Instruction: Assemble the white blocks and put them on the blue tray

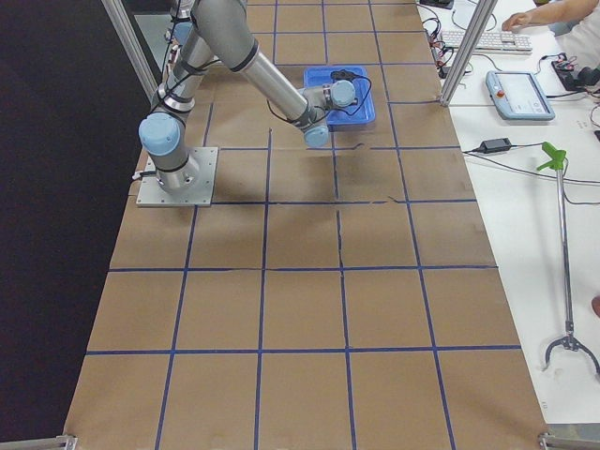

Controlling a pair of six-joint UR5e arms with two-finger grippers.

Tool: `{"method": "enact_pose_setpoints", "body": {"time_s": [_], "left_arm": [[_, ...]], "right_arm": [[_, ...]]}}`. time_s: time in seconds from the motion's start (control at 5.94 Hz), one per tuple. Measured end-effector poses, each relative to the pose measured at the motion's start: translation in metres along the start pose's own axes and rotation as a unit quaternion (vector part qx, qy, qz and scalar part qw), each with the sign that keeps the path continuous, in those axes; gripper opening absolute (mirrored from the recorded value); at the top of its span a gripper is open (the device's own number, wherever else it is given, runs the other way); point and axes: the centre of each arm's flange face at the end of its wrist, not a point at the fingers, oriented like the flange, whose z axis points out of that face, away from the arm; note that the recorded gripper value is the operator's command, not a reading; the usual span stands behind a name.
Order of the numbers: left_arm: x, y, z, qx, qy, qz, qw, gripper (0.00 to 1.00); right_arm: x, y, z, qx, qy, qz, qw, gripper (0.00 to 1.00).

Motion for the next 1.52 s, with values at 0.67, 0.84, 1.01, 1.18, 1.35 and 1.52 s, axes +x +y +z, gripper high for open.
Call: {"method": "enact_pose_setpoints", "body": {"time_s": [0.67, 0.84, 1.01, 1.18, 1.35, 1.52], "left_arm": [[-0.007, -0.010, -0.008, -0.011, 0.019, -0.149, 0.9886, 0.99], [-0.008, -0.011, -0.011, -0.019, 0.022, -0.155, 0.9875, 0.99], [-0.009, -0.011, -0.013, -0.021, 0.022, -0.155, 0.9875, 0.99], [-0.009, -0.010, -0.014, -0.019, 0.021, -0.153, 0.9877, 0.99], [-0.009, -0.010, -0.015, -0.018, 0.021, -0.153, 0.9878, 0.99], [-0.009, -0.010, -0.015, -0.016, 0.023, -0.153, 0.9878, 0.99]], "right_arm": [[-0.020, -0.009, -0.001, 0.000, -0.007, -0.002, 1.0000, 0.33], [-0.022, -0.011, -0.002, 0.000, -0.007, -0.003, 1.0000, 0.33], [-0.022, -0.011, -0.001, 0.001, -0.003, -0.007, 1.0000, 0.33], [-0.021, -0.010, 0.000, 0.002, 0.000, -0.010, 0.9999, 0.33], [-0.022, -0.010, 0.003, 0.003, 0.000, -0.013, 0.9999, 0.33], [-0.024, -0.012, 0.006, 0.003, -0.002, -0.015, 0.9999, 0.33]]}}
